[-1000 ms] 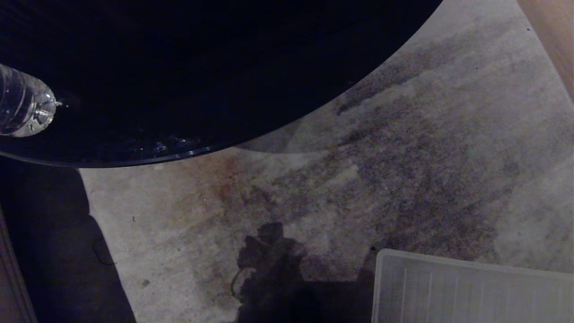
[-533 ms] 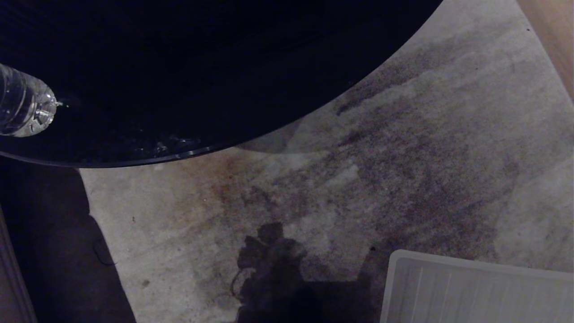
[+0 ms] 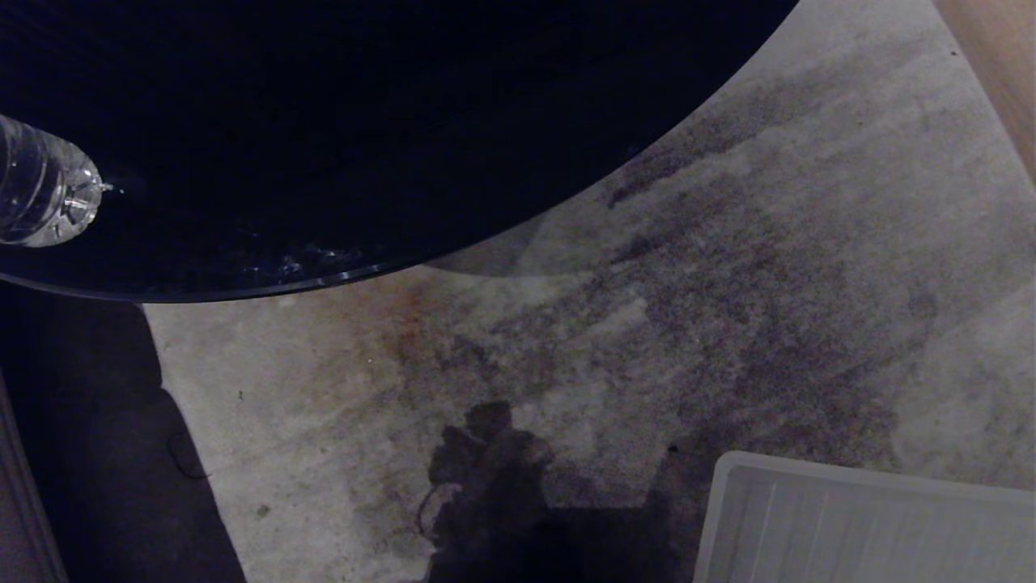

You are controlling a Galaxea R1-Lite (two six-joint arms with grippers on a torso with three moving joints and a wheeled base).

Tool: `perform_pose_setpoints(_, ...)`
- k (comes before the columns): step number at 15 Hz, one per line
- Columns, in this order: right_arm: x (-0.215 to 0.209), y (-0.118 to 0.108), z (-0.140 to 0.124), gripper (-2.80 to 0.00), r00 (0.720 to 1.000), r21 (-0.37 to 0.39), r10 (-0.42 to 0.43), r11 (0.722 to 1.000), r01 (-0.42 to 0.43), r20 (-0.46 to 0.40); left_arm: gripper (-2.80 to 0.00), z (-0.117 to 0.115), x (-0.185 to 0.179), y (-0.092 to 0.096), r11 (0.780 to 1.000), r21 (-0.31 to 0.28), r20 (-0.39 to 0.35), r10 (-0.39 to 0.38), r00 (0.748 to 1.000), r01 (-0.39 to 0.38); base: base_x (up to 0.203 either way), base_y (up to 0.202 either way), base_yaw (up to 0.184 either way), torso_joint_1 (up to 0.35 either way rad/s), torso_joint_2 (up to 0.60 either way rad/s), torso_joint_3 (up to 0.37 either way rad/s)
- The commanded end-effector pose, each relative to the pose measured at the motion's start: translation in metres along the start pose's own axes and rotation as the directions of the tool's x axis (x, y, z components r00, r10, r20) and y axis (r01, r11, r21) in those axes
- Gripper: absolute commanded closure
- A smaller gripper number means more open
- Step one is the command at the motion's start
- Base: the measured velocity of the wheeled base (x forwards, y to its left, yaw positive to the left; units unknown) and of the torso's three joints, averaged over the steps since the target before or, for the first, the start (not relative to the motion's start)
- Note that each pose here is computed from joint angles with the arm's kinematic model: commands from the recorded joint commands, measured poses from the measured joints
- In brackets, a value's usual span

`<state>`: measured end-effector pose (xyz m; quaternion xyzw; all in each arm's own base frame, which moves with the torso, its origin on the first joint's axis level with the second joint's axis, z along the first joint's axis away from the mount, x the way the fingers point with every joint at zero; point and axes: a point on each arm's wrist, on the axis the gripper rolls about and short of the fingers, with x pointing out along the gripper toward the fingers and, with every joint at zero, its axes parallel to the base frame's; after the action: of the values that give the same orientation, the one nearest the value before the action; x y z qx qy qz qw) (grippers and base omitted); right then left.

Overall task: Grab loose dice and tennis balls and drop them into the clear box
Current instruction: Close the lid

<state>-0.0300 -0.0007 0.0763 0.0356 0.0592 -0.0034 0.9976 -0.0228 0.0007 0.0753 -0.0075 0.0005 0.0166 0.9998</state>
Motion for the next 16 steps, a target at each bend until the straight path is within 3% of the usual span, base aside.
perform_pose_setpoints(1,0.0002,0.0,-0.0001,0.0,1.0,0.001,0.0,1.0,0.0,-0.006,0.0,-0.0004,0.0002,0.0001,1.0,-0.006,-0.003,0.003,1.0,-0.003,0.0,0.0,0.0,0.0,0.0,0.0)
perform_pose_setpoints(8,0.0002,0.0,-0.0001,0.0,1.0,0.001,0.0,1.0,0.0,-0.006,0.0,-0.0003,0.0002,0.0003,0.999,-0.03,-0.002,0.011,1.0,-0.011,0.0,0.0,0.0,0.0,0.0,0.005)
perform_pose_setpoints(16,0.0002,0.0,-0.0001,0.0,1.0,0.001,0.0,1.0,0.0,-0.006,0.0,-0.0004,0.0002,0.0003,1.0,-0.026,-0.003,0.011,1.0,-0.011,0.0,0.0,0.0,0.002,0.0,0.186)
